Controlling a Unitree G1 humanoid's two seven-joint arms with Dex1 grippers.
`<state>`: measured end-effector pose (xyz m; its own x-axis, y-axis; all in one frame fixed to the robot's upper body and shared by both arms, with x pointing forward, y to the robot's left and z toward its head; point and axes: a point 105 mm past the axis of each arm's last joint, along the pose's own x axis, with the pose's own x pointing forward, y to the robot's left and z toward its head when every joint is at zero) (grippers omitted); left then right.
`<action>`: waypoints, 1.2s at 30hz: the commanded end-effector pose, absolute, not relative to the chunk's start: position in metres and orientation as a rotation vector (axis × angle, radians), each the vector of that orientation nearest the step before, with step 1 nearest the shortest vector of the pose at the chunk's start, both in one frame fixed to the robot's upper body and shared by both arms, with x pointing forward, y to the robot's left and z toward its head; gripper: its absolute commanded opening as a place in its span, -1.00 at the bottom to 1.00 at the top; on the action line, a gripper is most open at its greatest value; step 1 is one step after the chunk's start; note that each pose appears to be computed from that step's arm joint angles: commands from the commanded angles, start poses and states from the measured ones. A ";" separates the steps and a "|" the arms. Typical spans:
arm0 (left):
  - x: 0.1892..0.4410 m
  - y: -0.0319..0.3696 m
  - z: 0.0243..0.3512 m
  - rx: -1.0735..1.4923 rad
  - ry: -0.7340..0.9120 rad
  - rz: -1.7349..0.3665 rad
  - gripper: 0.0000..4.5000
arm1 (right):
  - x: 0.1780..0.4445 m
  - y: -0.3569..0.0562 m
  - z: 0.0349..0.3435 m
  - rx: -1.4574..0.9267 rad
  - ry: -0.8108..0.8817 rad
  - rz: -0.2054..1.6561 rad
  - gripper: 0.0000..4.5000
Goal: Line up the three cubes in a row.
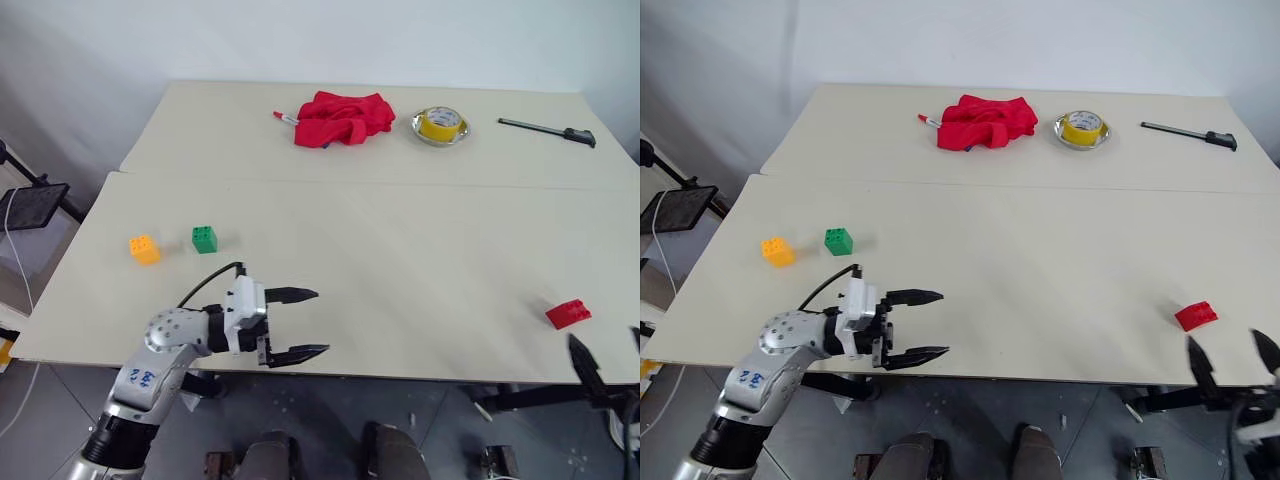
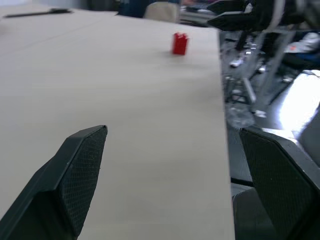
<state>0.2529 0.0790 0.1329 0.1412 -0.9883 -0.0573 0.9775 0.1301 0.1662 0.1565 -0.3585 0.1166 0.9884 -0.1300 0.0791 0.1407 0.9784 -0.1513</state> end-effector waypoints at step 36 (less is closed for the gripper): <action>0.261 0.110 0.133 0.240 -0.080 -1.288 1.00 | 0.279 -0.217 0.139 -0.310 0.144 0.922 -0.35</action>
<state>0.2637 0.1072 0.1249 0.2733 -0.9576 -0.0917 0.9499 0.2536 0.1827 0.2808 -0.2362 0.1324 0.6768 0.6972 -0.2362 -0.7357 0.6521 -0.1831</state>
